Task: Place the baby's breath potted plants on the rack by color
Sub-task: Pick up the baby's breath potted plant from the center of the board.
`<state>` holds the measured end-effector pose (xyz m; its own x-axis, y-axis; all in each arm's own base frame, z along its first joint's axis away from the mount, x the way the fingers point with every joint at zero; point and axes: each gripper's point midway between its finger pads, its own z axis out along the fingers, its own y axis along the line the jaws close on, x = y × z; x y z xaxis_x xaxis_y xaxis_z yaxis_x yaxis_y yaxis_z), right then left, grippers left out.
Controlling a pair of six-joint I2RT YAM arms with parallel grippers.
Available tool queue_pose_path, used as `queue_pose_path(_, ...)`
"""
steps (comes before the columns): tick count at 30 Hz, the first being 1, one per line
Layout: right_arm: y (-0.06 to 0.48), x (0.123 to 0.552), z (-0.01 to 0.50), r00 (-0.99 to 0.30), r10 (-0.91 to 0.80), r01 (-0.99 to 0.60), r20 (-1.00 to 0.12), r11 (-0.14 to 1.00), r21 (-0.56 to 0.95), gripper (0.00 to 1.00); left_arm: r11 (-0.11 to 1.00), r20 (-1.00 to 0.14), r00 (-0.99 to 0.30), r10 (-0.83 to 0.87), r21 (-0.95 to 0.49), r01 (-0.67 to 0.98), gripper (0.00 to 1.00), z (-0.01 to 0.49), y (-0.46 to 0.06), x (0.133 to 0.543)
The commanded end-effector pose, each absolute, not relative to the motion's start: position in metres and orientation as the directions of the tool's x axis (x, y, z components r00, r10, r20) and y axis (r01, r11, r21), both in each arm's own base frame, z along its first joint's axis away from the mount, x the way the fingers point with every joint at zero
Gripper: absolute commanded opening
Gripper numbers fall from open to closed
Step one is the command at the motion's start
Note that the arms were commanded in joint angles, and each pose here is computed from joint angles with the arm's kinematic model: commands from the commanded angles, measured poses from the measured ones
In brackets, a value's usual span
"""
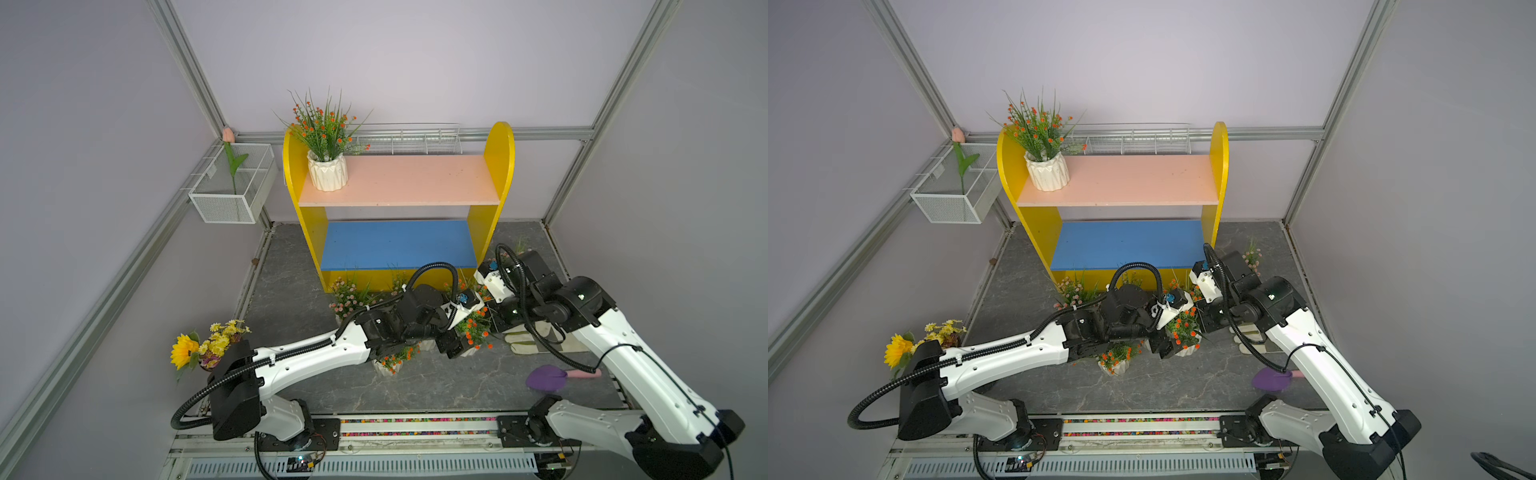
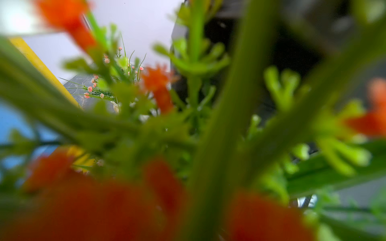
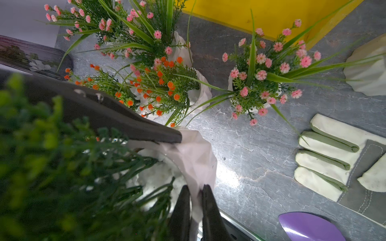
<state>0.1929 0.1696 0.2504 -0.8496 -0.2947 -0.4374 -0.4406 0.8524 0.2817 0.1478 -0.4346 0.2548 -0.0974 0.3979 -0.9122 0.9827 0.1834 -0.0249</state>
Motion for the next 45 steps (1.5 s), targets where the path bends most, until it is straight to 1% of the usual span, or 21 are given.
queue_pose_path(1, 0.183, 0.204, 0.274, -0.79, -0.258, -0.49, -0.557, 0.811, 0.319, 0.12, 0.116, -0.891, -0.097, 0.443, -0.05, 0.992, 0.77, 0.246, -0.437, 0.133)
queue_pose_path(4, 0.182, 0.204, 0.271, -0.792, -0.259, -0.488, -0.553, 0.813, 0.318, 0.12, 0.113, -0.891, -0.096, 0.444, -0.05, 0.992, 0.69, 0.245, -0.438, 0.133)
queue_pose_path(7, 0.182, 0.204, 0.27, -0.792, -0.252, -0.485, -0.556, 0.813, 0.322, 0.13, 0.105, -0.892, -0.091, 0.443, -0.049, 0.993, 0.56, 0.247, -0.44, 0.132)
queue_pose_path(9, 0.182, 0.205, 0.268, -0.792, -0.25, -0.484, -0.556, 0.813, 0.324, 0.14, 0.11, -0.893, -0.093, 0.44, -0.049, 0.993, 0.44, 0.249, -0.441, 0.134)
queue_pose_path(12, 0.182, 0.205, 0.263, -0.798, -0.245, -0.479, -0.55, 0.812, 0.333, 0.16, 0.126, -0.895, -0.093, 0.436, -0.041, 0.991, 0.33, 0.251, -0.442, 0.137)
queue_pose_path(16, 0.181, 0.207, 0.259, -0.804, -0.233, -0.469, -0.548, 0.815, 0.341, 0.19, 0.141, -0.9, -0.089, 0.426, -0.03, 0.989, 0.21, 0.257, -0.443, 0.14)
queue_pose_path(17, 0.18, 0.208, 0.259, -0.802, -0.23, -0.467, -0.55, 0.816, 0.34, 0.2, 0.145, -0.9, -0.087, 0.426, -0.027, 0.989, 0.19, 0.258, -0.442, 0.141)
queue_pose_path(23, 0.171, 0.211, 0.26, -0.803, -0.212, -0.448, -0.557, 0.83, 0.331, 0.22, 0.184, -0.903, -0.087, 0.421, -0.009, 0.983, 0.14, 0.265, -0.44, 0.148)
queue_pose_path(27, 0.151, 0.213, 0.264, -0.8, -0.175, -0.405, -0.574, 0.863, 0.302, 0.26, 0.257, -0.911, -0.105, 0.399, 0.001, 0.966, 0.08, 0.279, -0.435, 0.159)
queue_pose_path(35, 0.107, 0.212, 0.263, -0.795, -0.092, -0.289, -0.599, 0.927, 0.241, 0.31, 0.377, -0.92, -0.11, 0.375, 0.043, 0.925, 0.08, 0.32, -0.412, 0.177)
queue_pose_path(40, 0.098, 0.209, 0.256, -0.8, -0.065, -0.257, -0.597, 0.935, 0.243, 0.33, 0.502, -0.926, -0.135, 0.353, 0.066, 0.862, 0.1, 0.352, -0.391, 0.2)
queue_pose_path(42, 0.099, 0.208, 0.25, -0.808, -0.061, -0.254, -0.586, 0.934, 0.253, 0.34, 0.577, -0.929, -0.167, 0.33, 0.059, 0.815, 0.11, 0.368, -0.378, 0.217)
queue_pose_path(45, 0.101, 0.207, 0.242, -0.818, -0.055, -0.249, -0.573, 0.932, 0.265, 0.34, 0.653, -0.934, -0.207, 0.292, 0.036, 0.757, 0.11, 0.389, -0.36, 0.24)
